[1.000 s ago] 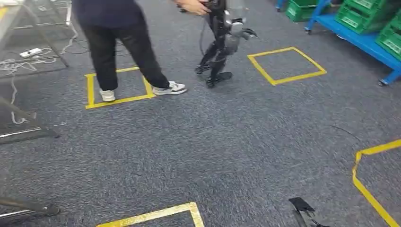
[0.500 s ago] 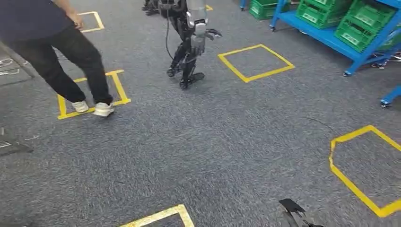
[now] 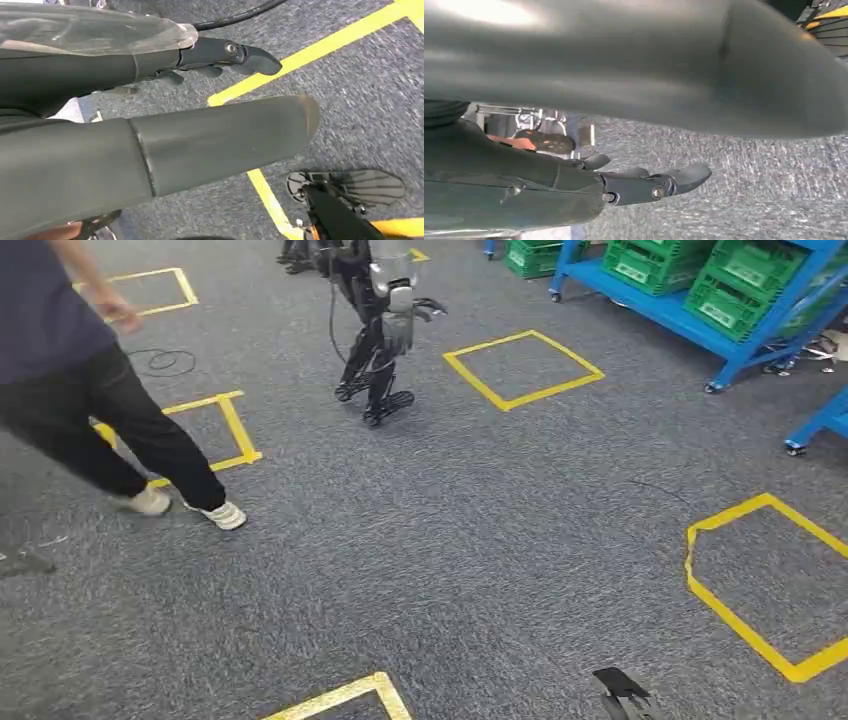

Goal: Take the parts from the cabinet and place them on the table.

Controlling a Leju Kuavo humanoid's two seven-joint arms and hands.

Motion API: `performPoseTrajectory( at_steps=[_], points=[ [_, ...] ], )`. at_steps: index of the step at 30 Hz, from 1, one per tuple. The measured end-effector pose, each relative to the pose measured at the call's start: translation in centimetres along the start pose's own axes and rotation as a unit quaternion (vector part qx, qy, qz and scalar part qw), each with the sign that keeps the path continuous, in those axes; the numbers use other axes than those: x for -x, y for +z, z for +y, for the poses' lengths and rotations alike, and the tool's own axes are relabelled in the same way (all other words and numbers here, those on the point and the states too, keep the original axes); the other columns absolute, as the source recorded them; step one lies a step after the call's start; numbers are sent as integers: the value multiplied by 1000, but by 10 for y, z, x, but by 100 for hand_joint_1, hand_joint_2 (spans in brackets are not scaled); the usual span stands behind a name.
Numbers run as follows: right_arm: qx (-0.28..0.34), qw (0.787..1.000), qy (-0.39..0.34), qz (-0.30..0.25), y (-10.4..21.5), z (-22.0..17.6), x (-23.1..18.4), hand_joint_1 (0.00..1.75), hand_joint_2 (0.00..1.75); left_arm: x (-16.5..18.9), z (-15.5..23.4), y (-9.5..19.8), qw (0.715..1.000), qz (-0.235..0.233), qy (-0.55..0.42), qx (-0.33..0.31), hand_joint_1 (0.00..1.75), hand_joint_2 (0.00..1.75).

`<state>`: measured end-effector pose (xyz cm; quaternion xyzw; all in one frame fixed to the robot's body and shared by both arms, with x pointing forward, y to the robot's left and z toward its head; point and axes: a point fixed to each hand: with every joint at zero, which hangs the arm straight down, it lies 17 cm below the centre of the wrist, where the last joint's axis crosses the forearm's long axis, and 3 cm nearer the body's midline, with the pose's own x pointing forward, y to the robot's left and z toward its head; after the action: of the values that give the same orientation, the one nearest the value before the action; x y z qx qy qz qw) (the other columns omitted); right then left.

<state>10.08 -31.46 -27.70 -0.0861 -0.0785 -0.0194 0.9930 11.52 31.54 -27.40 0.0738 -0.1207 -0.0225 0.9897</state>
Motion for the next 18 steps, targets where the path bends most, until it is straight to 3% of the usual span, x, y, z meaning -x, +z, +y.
performPoseTrajectory(
  at_steps=[18],
  points=[
    [-4,1000,3,7,1,5,3,0,0,2,-2,0,1000,5,3,1,0,0]
  ],
)
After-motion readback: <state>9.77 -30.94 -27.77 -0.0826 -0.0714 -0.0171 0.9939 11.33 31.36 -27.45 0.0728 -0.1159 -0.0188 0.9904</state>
